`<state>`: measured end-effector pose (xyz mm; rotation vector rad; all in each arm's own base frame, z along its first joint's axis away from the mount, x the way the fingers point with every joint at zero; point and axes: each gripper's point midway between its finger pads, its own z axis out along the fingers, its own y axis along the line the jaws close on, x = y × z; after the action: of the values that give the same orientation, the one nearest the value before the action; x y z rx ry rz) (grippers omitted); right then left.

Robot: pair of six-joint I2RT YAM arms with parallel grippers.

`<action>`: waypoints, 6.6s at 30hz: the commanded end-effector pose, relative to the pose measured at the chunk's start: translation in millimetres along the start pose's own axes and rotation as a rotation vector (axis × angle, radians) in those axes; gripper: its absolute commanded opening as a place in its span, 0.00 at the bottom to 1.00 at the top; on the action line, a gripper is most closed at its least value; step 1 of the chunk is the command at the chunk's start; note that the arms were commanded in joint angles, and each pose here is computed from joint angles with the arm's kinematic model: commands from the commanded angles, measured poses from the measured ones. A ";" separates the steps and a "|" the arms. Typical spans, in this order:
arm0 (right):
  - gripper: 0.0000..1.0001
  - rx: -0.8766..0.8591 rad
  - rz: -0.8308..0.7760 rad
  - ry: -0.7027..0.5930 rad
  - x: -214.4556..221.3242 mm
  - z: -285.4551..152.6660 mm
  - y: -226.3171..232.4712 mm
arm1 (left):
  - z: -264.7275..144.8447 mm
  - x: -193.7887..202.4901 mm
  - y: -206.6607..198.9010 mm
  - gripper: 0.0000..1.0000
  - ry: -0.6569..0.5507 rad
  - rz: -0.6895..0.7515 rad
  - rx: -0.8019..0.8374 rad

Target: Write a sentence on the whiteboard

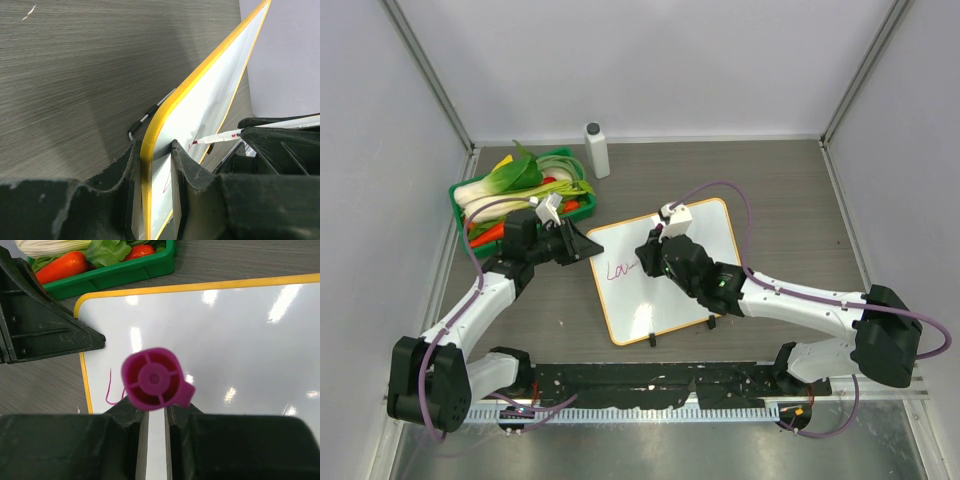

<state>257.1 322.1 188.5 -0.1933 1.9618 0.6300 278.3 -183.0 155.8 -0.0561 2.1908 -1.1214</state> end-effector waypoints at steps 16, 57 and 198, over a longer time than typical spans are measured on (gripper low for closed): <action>0.01 0.018 -0.008 -0.035 -17.7 6.5 4.8 | 0.5 -3.9 7.4 0.00 -0.016 0.044 -0.033; 0.02 0.055 -0.036 0.057 17.8 -4.1 -17.9 | 0.0 -3.6 5.7 0.00 -0.017 0.044 -0.028; 0.01 -0.062 0.063 -0.108 -30.4 -7.1 -30.0 | -3.1 -7.4 3.0 0.08 -0.009 0.052 -0.044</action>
<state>263.2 291.0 187.0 -0.1724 1.9131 0.7670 277.7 -182.5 157.0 -0.0448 2.2153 -1.1094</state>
